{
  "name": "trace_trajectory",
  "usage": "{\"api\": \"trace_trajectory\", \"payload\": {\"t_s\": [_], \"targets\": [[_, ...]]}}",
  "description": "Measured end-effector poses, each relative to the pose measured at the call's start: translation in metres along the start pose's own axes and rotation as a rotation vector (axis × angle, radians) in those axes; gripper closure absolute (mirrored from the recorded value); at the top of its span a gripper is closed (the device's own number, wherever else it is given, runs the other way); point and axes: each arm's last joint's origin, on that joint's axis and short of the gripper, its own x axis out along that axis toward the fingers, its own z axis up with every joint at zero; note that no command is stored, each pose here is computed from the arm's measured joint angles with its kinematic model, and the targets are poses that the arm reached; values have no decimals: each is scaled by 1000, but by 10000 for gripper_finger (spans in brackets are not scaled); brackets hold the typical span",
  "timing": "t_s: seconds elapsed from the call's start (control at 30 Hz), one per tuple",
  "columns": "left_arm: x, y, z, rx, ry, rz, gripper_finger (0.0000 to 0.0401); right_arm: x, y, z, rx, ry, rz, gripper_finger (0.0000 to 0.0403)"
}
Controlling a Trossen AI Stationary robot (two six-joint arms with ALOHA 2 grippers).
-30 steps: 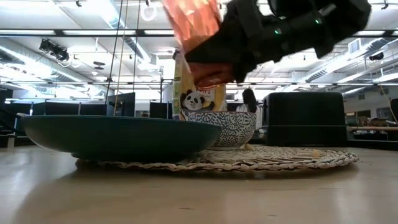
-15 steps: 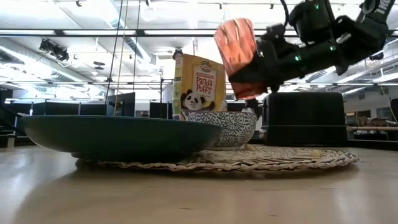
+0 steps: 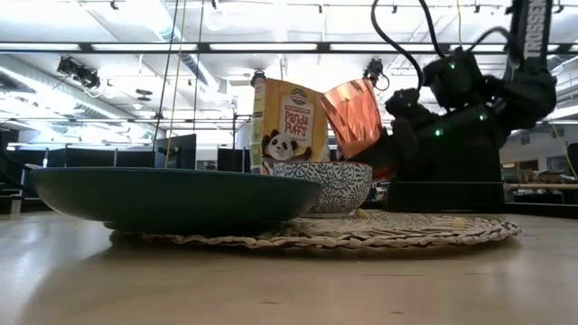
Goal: Arrange a breakfast setting
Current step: Put the orange cup on the brown table mat
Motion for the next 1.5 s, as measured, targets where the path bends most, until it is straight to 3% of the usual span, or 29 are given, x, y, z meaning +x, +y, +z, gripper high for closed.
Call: {"api": "trace_trajectory", "payload": {"t_s": [0.4,0.93,1.2,1.5], "targets": [[1,2,0,-9,5,8,230,3,-6,-30,2,-123,67,72],[8,18,0,-43,17,70,230,21,-5,-49,-7,-54,128,72],[9,21,-1,-47,21,83,230,20,-4,-51,-10,-39,135,28],[9,21,-2,-46,32,84,230,11,-2,-50,-6,-13,144,8]]}}
